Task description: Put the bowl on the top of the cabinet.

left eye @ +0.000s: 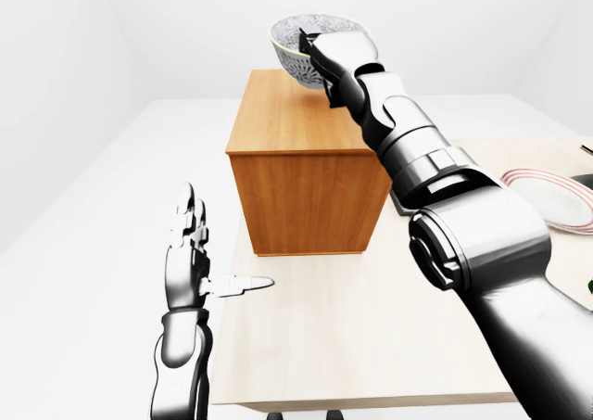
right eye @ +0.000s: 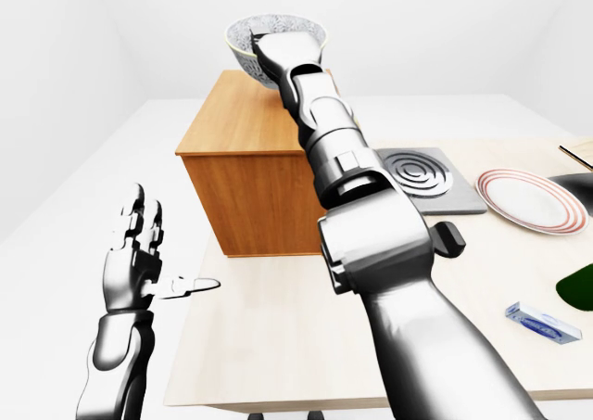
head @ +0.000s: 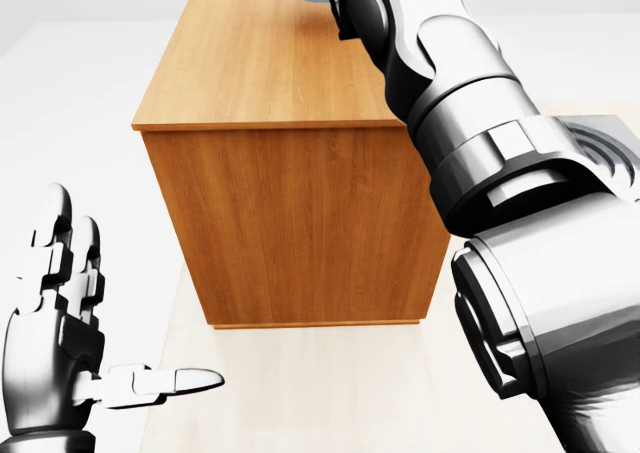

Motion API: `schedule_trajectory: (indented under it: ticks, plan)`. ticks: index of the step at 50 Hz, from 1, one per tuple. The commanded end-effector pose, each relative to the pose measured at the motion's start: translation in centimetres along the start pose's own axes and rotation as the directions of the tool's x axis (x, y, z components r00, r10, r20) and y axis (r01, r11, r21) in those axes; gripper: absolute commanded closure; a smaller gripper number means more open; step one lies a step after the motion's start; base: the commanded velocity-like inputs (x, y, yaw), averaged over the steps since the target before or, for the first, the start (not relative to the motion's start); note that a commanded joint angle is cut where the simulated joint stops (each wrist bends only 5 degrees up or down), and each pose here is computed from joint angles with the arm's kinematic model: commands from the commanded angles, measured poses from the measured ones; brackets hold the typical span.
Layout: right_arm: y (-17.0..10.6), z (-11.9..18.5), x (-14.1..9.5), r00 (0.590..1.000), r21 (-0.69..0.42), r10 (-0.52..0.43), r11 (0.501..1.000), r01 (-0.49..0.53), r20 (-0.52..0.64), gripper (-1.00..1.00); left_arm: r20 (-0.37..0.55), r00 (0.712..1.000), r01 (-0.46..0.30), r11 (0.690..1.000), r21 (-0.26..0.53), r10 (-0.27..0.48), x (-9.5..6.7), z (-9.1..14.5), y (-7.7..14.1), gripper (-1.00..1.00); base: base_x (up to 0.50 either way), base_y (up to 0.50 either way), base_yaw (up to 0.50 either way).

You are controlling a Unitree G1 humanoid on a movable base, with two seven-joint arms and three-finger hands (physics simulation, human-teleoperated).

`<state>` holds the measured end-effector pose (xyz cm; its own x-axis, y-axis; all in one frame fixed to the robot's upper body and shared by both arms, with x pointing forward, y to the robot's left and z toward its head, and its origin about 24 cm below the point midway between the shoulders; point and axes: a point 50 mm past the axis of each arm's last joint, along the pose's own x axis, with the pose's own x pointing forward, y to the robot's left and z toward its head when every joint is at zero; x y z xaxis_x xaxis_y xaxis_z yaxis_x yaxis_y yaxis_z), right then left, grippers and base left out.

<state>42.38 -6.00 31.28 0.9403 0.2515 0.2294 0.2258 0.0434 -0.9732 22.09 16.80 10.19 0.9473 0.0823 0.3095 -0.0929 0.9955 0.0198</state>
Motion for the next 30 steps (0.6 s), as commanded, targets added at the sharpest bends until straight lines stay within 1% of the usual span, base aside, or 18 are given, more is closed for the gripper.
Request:
schedule_trajectory:
  ticks: [1,11,29,30]
  plan:
    - [1.1,0.6,-0.1,1.000,-0.032,-0.002,0.999,0.002,0.015,1.00,0.011,1.000,-0.006,1.000,0.000,0.006,0.2,0.2,0.1,-1.00,0.00,0.00,0.00]
    - [2.2,1.1,-0.2,0.999,-0.037,0.018,0.999,-0.017,0.029,1.00,0.009,1.000,-0.004,1.000,-0.001,0.004,0.1,0.2,0.1,-1.00,0.00,0.00,0.00]
    - [2.8,1.3,-0.3,0.999,-0.042,0.031,0.999,-0.029,0.031,1.00,0.004,1.000,0.004,1.000,0.001,-0.004,0.0,0.1,0.0,-1.00,0.00,0.00,0.00]
    - [2.8,1.3,-0.3,0.999,-0.045,0.030,0.999,-0.029,0.030,0.17,0.002,1.000,0.004,1.000,0.000,-0.004,0.0,0.0,0.0,-1.00,0.00,0.00,0.00]
